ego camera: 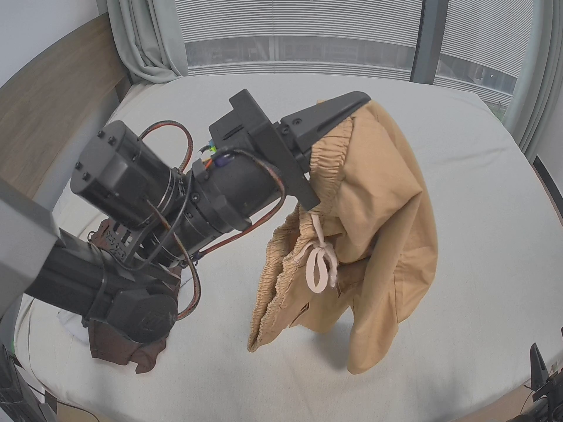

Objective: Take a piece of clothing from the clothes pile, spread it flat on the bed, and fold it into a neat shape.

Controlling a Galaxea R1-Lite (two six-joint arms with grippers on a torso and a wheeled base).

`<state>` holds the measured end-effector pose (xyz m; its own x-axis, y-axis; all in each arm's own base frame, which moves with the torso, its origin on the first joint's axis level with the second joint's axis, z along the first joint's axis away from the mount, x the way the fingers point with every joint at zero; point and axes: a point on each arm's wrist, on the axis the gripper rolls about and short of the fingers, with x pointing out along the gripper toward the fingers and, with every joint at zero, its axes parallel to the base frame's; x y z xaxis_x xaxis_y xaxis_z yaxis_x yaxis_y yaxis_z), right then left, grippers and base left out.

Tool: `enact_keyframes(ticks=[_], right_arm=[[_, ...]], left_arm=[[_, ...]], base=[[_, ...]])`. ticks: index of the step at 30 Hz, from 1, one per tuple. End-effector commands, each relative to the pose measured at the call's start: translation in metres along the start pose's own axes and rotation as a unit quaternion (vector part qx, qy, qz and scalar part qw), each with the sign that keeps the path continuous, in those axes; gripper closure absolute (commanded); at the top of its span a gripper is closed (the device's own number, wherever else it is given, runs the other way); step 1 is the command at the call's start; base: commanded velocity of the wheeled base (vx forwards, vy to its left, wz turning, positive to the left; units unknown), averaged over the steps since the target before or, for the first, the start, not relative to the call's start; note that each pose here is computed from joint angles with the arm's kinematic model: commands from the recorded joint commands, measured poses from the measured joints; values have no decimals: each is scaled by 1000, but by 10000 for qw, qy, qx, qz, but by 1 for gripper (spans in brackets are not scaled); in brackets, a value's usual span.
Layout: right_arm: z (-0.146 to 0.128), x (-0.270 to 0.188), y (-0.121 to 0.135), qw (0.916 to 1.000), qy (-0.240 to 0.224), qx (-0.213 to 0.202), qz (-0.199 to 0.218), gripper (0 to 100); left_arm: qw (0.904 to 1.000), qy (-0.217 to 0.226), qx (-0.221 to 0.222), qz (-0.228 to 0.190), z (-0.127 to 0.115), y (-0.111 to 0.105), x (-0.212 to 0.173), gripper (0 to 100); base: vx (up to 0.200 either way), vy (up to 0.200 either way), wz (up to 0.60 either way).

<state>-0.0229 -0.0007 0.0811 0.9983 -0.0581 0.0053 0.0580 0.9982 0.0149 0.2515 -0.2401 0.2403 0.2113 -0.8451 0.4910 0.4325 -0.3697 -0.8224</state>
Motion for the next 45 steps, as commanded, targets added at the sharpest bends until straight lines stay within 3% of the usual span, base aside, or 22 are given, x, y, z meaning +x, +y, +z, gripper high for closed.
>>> enact_keyframes(ticks=[1, 5, 9, 13, 17, 22, 30, 38, 45], right_arm=[[-5, 0, 0, 10000, 4, 3, 7, 0], [-5, 0, 0, 10000, 4, 3, 7, 0], [-5, 0, 0, 10000, 4, 3, -1, 0], [-5, 0, 0, 10000, 4, 3, -1, 0], [-5, 0, 0, 10000, 4, 3, -1, 0], [-5, 0, 0, 10000, 4, -5, -1, 0], [-5, 0, 0, 10000, 4, -5, -1, 0], [-5, 0, 0, 10000, 4, -35, 37, 0], [-5, 0, 0, 9999, -4, -127, 53, 0]], left_arm=[[9998, 36, -126, -146, -2, -8, 5, 100], [9994, -157, -113, 286, 5, 24, -5, 100], [9935, -569, 432, 892, 17, 56, -27, 100], [9846, -744, 832, 1343, 27, 68, -51, 100], [9757, -826, 1117, 1697, 32, 74, -71, 100], [9560, -909, 1670, 2233, 40, 82, -103, 100], [9397, -990, 2049, 2553, 44, 76, -126, 100], [9209, -750, 2485, 2907, 34, 81, -140, 100], [9073, -958, 2740, 3043, 50, 78, -153, 100]], base=[[0, 0, 0], [0, 0, 0], [0, 0, 0], [0, 0, 0], [0, 0, 0], [0, 0, 0], [0, 0, 0], [0, 0, 0], [0, 0, 0]])
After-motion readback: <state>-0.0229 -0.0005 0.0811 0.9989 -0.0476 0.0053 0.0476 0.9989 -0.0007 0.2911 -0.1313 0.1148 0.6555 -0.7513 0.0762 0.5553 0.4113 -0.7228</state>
